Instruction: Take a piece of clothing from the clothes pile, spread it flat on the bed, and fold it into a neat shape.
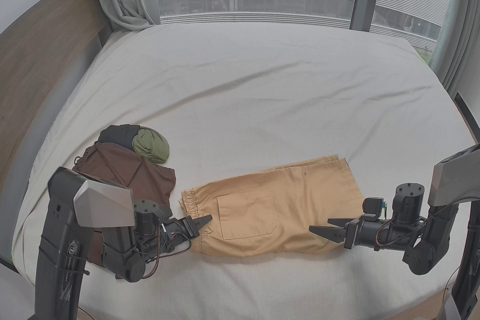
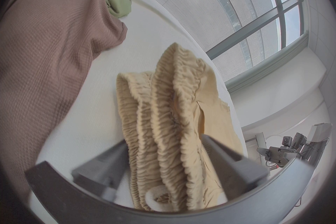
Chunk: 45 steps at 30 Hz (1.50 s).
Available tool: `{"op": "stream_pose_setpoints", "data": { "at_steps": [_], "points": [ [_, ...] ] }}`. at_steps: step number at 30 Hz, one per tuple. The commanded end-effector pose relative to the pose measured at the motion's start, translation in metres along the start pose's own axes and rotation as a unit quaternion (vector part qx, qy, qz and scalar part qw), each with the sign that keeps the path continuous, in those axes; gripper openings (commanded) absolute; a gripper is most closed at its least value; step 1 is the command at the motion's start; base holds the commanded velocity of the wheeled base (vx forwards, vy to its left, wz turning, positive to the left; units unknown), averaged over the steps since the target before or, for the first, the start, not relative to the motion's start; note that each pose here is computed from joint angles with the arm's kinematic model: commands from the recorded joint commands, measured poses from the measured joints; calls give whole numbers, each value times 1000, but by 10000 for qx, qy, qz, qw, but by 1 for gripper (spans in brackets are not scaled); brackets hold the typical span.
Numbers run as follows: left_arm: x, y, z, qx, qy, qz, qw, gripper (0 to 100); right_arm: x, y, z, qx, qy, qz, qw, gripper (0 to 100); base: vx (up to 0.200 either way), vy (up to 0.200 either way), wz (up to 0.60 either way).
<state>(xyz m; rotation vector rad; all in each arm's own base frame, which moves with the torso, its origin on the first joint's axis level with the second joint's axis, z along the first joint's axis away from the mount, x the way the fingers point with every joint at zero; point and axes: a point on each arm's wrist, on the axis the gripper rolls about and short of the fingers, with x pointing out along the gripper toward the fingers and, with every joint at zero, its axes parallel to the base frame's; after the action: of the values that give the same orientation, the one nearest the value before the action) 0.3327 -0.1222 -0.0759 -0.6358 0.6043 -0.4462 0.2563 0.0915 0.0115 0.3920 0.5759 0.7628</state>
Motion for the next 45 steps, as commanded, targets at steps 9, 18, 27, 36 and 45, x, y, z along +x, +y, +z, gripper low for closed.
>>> {"op": "stream_pose_setpoints", "data": {
  "at_steps": [9,18,27,36,45],
  "points": [
    [-4,1,0,-95,39,6,9999,0,0,0,0,1,-5,-1,10000,100,0,0,0],
    [-20,-17,17,-199,-97,-200,9996,0,-1,-2,0,20,-9,-30,10000,100,0,0,0],
    [-49,-25,31,-248,49,-486,9985,0,0,-2,-2,32,33,-24,10000,100,0,0,0],
    [-81,-21,46,-376,42,-539,9978,0,2,-1,-3,18,60,-28,10000,100,0,0,0],
    [-99,-12,52,-505,42,-521,9974,0,2,-1,-4,13,77,-28,10000,100,0,0,0]
  ]
}}
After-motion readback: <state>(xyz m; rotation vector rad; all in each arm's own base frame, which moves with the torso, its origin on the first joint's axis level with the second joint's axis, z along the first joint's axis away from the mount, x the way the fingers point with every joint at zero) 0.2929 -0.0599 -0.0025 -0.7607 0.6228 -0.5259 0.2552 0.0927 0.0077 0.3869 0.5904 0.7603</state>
